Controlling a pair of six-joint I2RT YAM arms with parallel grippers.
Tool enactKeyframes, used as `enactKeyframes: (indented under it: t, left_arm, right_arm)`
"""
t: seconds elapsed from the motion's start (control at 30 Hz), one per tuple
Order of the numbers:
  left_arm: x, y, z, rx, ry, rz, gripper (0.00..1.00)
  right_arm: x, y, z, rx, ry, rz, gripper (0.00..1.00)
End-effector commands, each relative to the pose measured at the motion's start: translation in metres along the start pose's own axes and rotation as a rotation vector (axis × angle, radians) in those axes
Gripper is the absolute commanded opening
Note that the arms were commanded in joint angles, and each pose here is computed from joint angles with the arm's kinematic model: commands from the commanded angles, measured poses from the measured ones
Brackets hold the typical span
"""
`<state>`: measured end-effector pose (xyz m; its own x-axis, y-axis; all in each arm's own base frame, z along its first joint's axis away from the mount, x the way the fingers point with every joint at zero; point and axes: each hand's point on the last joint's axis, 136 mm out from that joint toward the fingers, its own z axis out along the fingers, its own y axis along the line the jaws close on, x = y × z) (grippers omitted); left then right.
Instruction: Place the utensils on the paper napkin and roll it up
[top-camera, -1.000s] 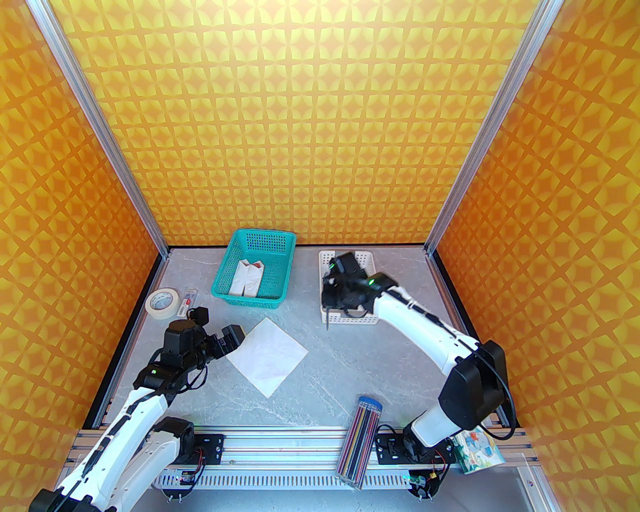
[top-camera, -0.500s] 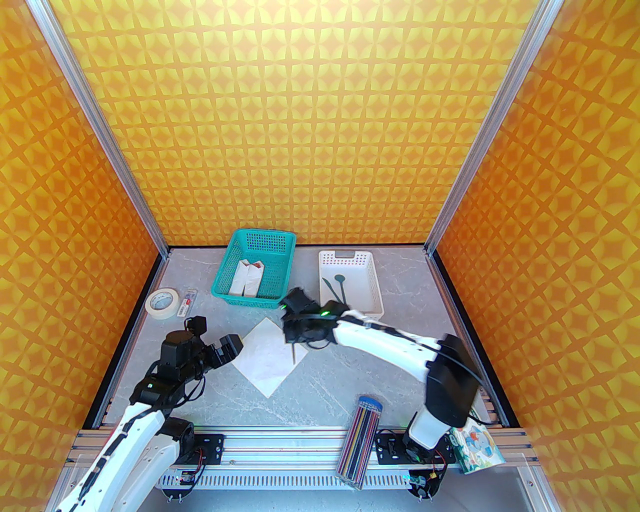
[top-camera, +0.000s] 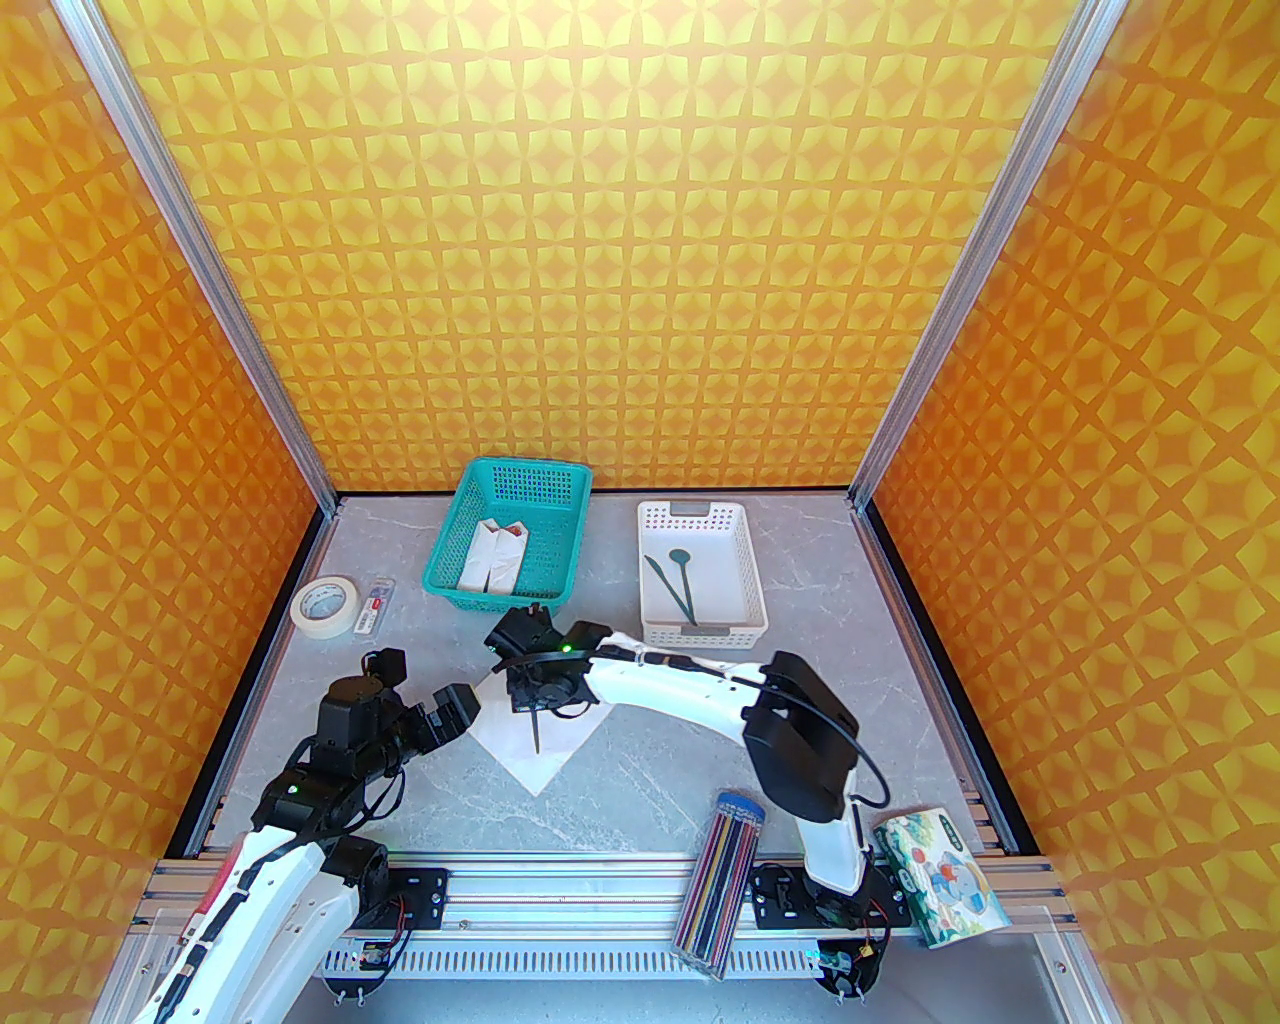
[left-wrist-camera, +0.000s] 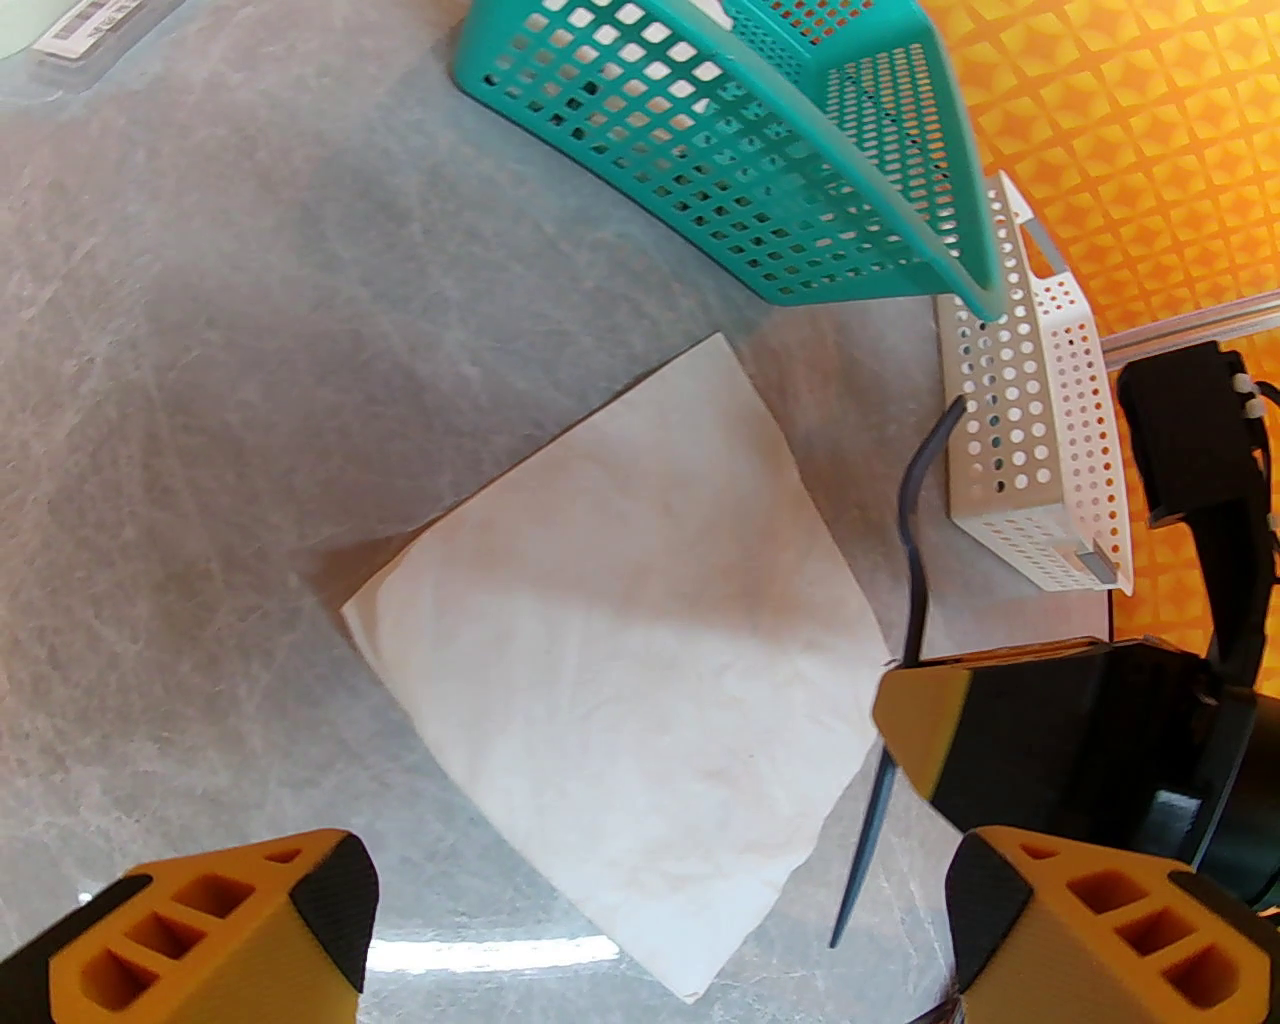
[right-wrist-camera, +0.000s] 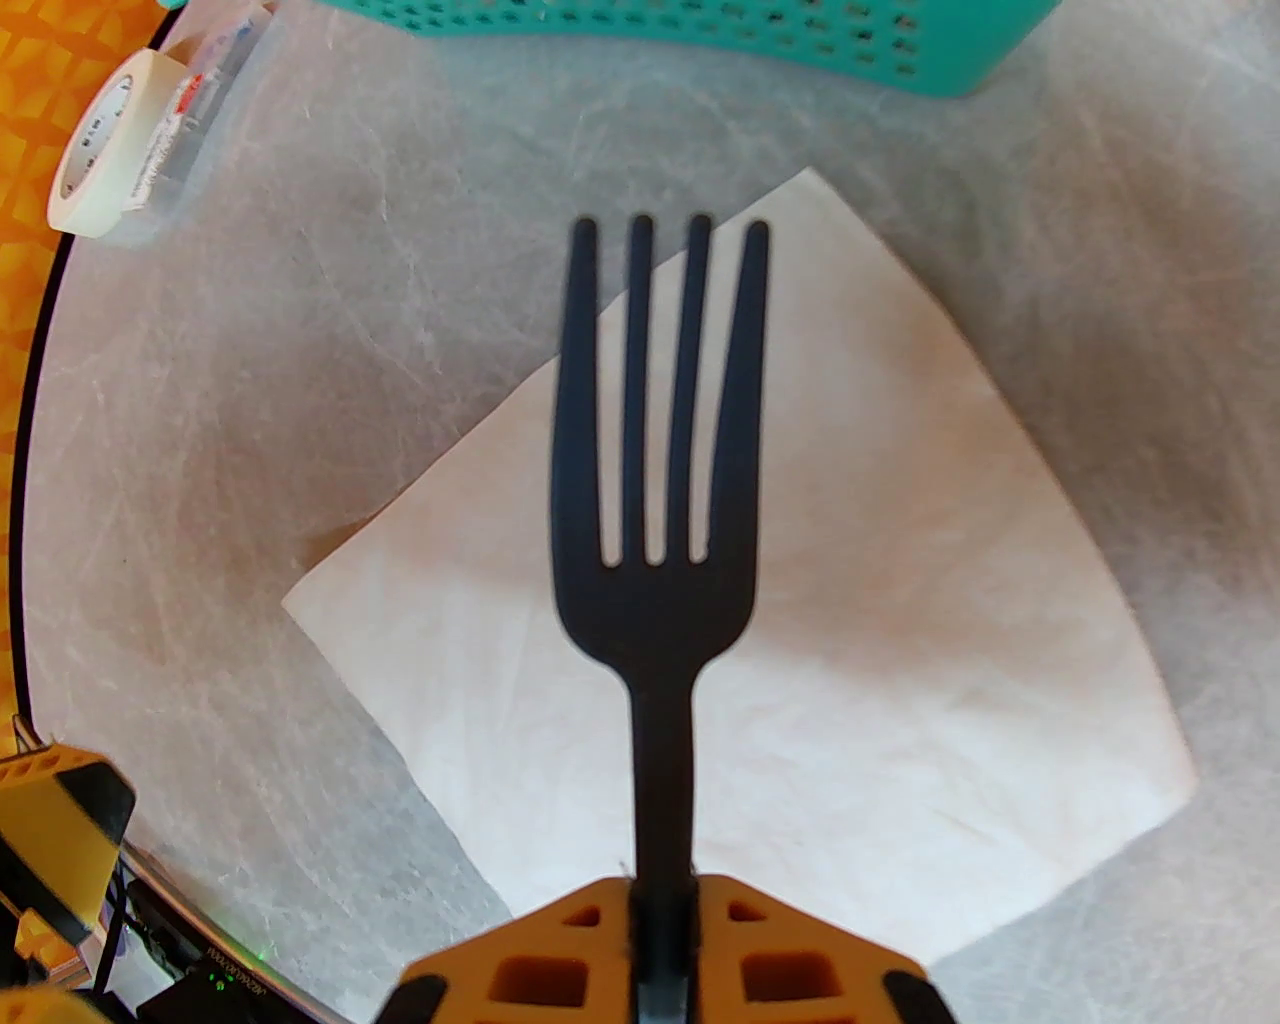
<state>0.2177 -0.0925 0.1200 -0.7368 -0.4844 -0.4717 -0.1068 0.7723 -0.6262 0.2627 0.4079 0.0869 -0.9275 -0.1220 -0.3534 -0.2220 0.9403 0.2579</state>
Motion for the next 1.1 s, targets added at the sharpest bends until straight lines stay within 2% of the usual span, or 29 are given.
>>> enactKeyframes:
  t: [0.0,0.33,1.07]
  left_arm:
    - [0.008,0.014,0.001,-0.052,0.014,-0.02,0.99]
    - [0.01,0.016,0.001,-0.059,0.021,-0.011,0.99]
    - [0.009,0.017,-0.001,-0.071,0.02,0.01,0.99]
  right_arm:
    - [0.001,0.0,0.011,0.03,0.001,0.02,0.13]
    - [0.007,-0.003,0.032,0.067,0.027,0.016,0.13]
    - [0.002,-0.008,0.047,0.127,0.013,0.023,0.14]
